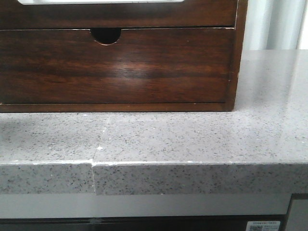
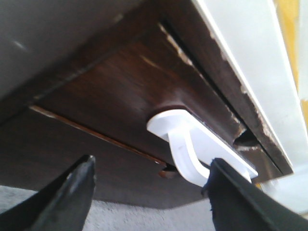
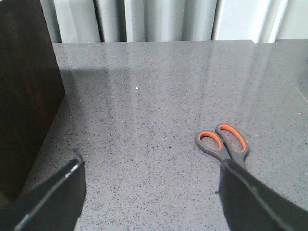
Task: Put scissors in drawer with both arms
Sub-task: 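Pull the drawer open toward the robot with the left gripper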
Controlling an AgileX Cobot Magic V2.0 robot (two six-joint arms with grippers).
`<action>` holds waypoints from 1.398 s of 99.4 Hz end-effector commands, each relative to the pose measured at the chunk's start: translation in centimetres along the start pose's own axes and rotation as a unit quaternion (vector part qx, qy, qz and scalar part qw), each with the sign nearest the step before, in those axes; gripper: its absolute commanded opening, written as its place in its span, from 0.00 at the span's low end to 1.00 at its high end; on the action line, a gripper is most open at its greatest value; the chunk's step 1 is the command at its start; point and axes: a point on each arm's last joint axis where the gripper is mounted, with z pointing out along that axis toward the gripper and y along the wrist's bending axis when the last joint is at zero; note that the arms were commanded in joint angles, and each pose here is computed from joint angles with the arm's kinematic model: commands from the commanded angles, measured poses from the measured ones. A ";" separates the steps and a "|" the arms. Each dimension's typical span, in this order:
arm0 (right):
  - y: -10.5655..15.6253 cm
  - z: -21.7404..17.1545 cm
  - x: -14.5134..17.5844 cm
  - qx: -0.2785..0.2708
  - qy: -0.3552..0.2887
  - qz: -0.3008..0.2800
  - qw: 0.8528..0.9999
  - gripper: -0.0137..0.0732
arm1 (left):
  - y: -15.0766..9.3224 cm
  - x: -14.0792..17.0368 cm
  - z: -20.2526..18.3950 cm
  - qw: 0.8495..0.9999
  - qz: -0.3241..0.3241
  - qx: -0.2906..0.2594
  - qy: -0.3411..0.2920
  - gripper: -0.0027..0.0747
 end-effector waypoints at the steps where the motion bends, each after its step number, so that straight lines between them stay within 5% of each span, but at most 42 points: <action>1: -0.1 -0.2 -1.7 0.005 -0.050 -0.008 0.999 0.75 | -1.3 -1.0 0.8 0.997 -0.016 0.072 0.003 0.62; 62: -0.1 -0.2 -1.7 0.005 -0.050 -0.008 0.999 0.75 | -1.5 -3.2 4.4 0.988 -0.026 0.135 0.064 0.56; 109: -0.1 -0.2 -1.7 0.005 -0.050 -0.008 0.999 0.75 | -1.4 -3.0 4.4 0.989 -0.017 0.128 0.072 0.21; 139: -0.1 -0.2 -1.7 0.005 -0.050 -0.008 0.999 0.75 | -1.8 -2.0 3.9 0.981 0.011 0.151 0.121 0.11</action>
